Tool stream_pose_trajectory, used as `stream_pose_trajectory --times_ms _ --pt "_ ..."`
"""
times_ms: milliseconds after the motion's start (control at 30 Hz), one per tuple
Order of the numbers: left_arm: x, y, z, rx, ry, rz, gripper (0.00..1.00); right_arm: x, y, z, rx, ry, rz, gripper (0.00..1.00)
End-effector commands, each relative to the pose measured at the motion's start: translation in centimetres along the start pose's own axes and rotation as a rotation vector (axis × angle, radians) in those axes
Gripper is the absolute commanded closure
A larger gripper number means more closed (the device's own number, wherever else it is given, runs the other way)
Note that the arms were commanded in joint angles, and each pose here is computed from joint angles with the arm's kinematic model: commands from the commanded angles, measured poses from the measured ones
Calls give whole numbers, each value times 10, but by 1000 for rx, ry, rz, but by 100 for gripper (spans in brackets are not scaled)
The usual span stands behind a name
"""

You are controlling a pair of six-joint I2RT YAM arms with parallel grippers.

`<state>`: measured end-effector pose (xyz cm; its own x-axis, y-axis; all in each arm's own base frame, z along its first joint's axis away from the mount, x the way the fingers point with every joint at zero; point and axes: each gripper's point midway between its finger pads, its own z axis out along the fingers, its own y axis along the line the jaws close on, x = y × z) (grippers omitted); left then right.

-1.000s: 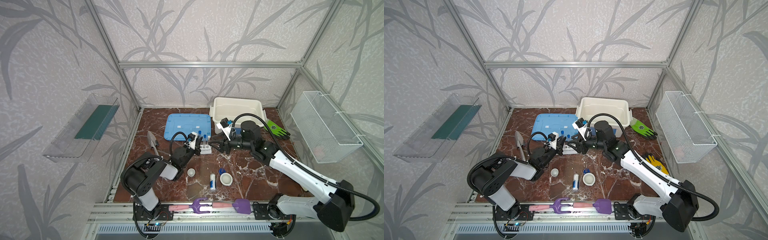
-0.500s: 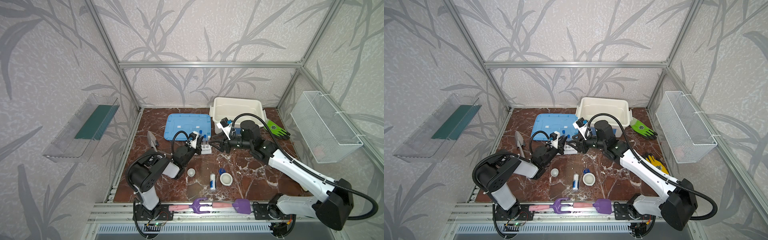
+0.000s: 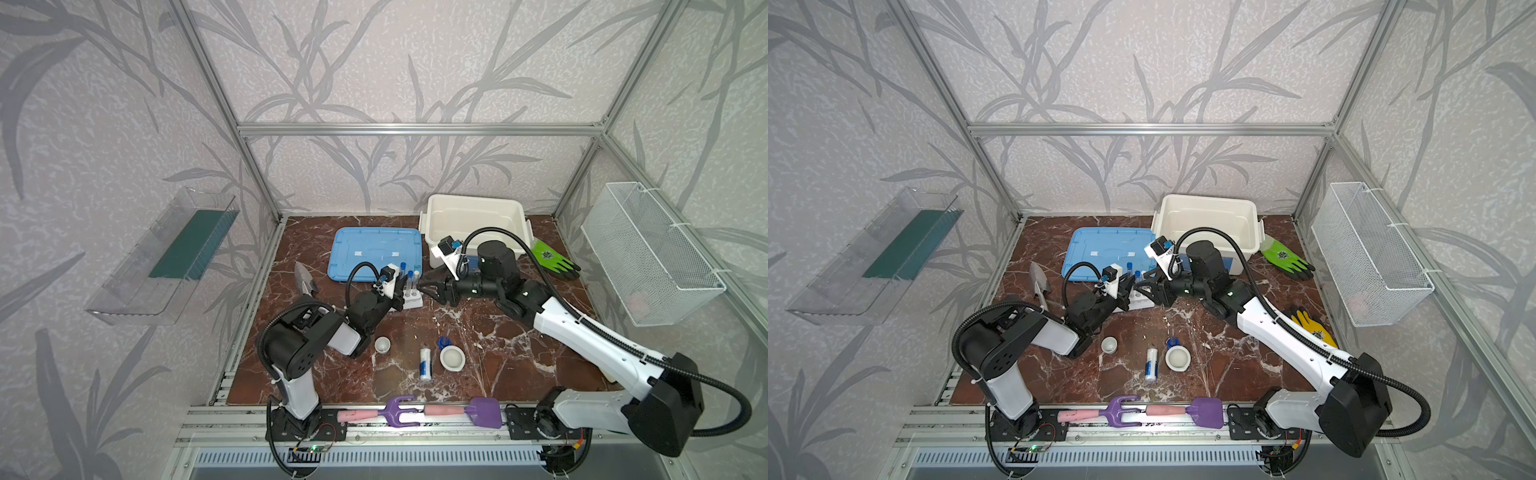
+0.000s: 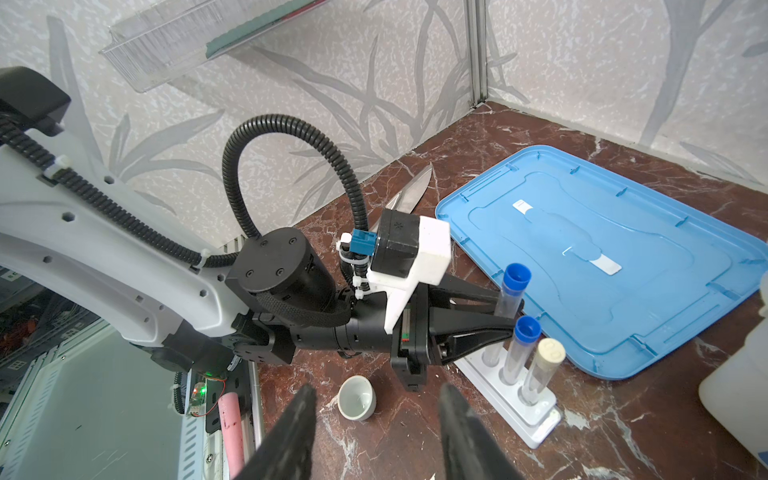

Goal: Organize the chemistry lab equipment
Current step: 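Lower the tube into the white rack with left gripper while right gripper draws back, then open the left gripper off the racked tube while the right gripper reaches over the rack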

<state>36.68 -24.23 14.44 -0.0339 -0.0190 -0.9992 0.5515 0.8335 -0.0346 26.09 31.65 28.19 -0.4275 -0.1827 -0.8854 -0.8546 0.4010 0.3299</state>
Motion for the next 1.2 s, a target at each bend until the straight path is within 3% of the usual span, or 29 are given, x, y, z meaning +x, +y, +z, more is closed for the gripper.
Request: stream_pose_trajectory --times_ms 0,700,1167 --pt "-7 -1 5 13 -30 12 92 2 -2 2 -6 3 5 52" --pt "-4 -9 6 60 -25 44 75 5 -11 6 20 14 13 52" --pt "-20 0 -2 5 -59 65 74 2 -11 8 16 20 14 52"
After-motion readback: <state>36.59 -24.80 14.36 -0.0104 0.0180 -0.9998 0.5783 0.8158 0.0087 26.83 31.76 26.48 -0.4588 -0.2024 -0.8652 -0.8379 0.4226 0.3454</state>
